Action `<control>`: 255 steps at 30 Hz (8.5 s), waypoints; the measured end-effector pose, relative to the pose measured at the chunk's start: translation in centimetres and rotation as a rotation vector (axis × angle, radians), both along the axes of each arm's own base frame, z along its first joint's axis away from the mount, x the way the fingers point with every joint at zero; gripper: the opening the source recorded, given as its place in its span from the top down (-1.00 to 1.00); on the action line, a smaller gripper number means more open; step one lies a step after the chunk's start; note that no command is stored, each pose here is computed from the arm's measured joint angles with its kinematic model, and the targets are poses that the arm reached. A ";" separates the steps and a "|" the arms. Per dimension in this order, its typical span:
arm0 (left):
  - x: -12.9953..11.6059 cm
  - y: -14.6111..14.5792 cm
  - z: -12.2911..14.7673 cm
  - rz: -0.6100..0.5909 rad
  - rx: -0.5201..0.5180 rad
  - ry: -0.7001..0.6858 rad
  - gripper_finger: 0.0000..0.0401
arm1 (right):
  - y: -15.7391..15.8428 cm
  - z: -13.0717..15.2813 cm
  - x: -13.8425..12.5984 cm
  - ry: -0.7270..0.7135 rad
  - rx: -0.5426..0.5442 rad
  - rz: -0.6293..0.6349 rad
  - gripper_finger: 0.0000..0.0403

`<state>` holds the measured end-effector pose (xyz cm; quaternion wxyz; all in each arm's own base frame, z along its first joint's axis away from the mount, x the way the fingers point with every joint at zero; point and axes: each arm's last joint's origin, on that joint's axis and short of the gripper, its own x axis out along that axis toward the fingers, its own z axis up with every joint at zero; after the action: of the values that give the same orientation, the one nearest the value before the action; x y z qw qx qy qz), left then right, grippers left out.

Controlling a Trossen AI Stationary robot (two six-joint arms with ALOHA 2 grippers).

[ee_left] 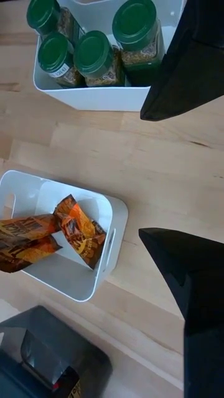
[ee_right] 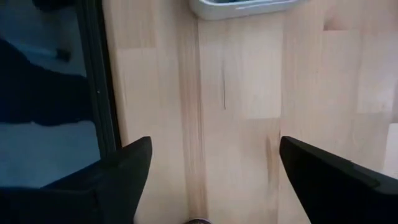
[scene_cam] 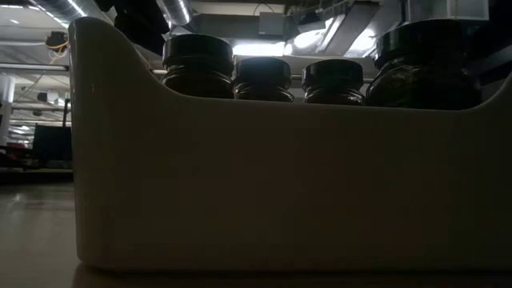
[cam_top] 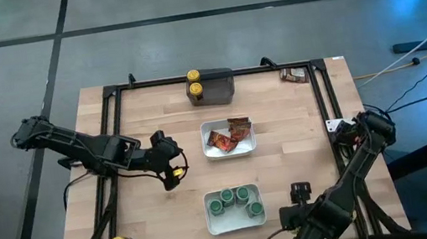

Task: Sort spices by type
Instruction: Put the yellow seasoning bottle into the black bin

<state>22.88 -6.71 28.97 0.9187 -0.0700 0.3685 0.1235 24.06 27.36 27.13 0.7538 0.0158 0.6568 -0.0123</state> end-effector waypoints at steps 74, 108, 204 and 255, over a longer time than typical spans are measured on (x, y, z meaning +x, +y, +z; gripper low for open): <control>0.1 0.4 0.0 0.021 0.018 -0.005 -0.40 | 0.2 -0.4 -14.6 0.169 0.118 -0.570 -0.71; 0.1 0.4 0.0 0.013 0.026 -0.002 -0.40 | -0.6 -6.2 -15.0 0.192 0.106 -0.476 -0.14; -0.2 6.3 -0.7 -0.006 0.382 0.269 -0.40 | -52.6 -2.5 13.6 -0.089 -0.201 -0.331 -0.18; -0.2 6.3 -0.7 -0.012 0.375 0.268 -0.40 | -53.1 -5.2 14.2 -0.111 -0.251 -0.374 -0.20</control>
<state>22.64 -0.43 28.24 0.8593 0.1209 0.4581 0.1926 38.30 -25.72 21.96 0.7695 0.0441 0.5932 -0.2325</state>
